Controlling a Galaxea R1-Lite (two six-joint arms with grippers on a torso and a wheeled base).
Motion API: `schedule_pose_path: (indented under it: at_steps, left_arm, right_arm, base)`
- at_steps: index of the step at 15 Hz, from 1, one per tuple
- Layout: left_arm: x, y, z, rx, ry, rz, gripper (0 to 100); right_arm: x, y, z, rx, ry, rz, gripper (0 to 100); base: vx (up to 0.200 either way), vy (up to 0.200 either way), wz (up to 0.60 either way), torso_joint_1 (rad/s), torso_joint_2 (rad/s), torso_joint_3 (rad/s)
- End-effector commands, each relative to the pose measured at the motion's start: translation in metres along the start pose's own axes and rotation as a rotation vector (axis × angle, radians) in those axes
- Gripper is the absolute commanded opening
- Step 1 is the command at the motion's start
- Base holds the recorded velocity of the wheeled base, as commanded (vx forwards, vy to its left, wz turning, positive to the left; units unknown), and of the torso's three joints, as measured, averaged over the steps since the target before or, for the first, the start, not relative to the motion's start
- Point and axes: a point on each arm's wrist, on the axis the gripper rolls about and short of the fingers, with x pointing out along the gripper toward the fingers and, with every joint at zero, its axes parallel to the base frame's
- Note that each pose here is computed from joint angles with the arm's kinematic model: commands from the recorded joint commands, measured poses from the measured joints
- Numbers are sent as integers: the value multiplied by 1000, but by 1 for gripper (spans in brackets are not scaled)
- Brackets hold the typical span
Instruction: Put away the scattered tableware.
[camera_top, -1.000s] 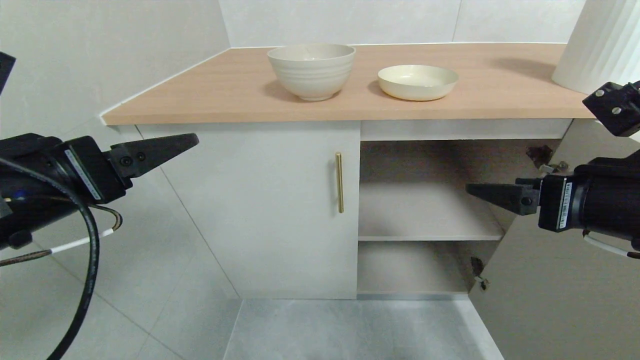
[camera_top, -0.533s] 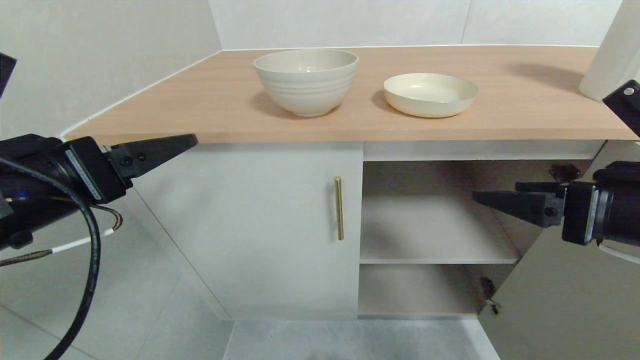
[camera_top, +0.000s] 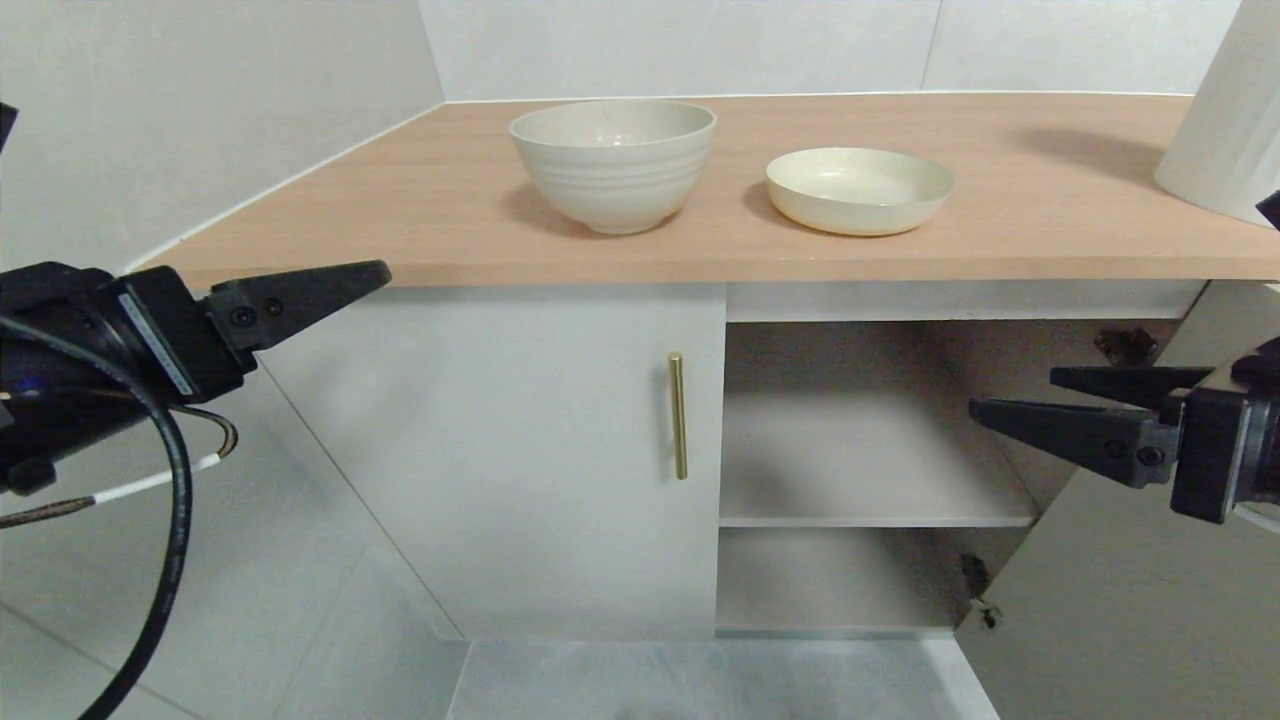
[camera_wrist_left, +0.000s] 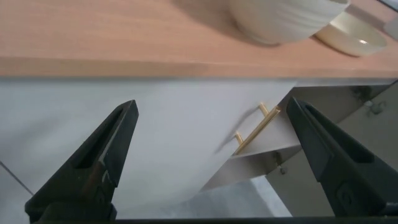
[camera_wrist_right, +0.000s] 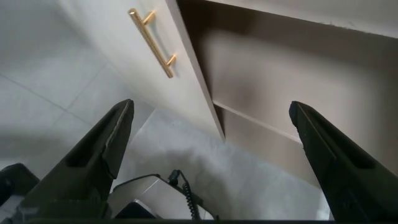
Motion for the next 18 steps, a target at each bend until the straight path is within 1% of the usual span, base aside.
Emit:
schedule_pose_path:
  at_steps: [1,5,7,11,14,15,17,18]
  left_arm:
    - [1,0,0,0,1,0,100]
    - [1,0,1,0,-1,0,100]
    - [1,0,0,0,2,1,100]
    - [6,1,-3,-2,19,4,100]
    - [10,3,-5,-4,32,8,100]
    - [12,3,-7,-5,42,4,100]
    - [18,4,-12,-13,93,-24,100]
    - [22,5,-12,-17,110,-22,100]
  right_arm:
    - [-7,1,1,-13,-16,12,100]
    - [-7,1,-1,-17,-12,10,100]
    - [-6,1,-1,-17,-10,10,100]
    - [-5,1,-2,-18,-4,10,100]
    - [-2,0,-3,-16,3,7,100]
    - [-2,0,-3,-16,6,5,100]
    - [0,0,-3,-15,10,3,100]
    - [1,-1,-3,-15,11,0,100]
  base:
    - [0,0,0,41,-110,-27]
    - [0,0,0,144,-205,-221]
    - [0,0,0,205,-564,-268]
    - [0,0,0,73,-543,-249]
    - [0,0,0,336,-478,-258]
    - [0,0,0,290,-471,-261]
    - [0,0,0,244,-491,-254]
    - [0,0,0,232,-486,-251]
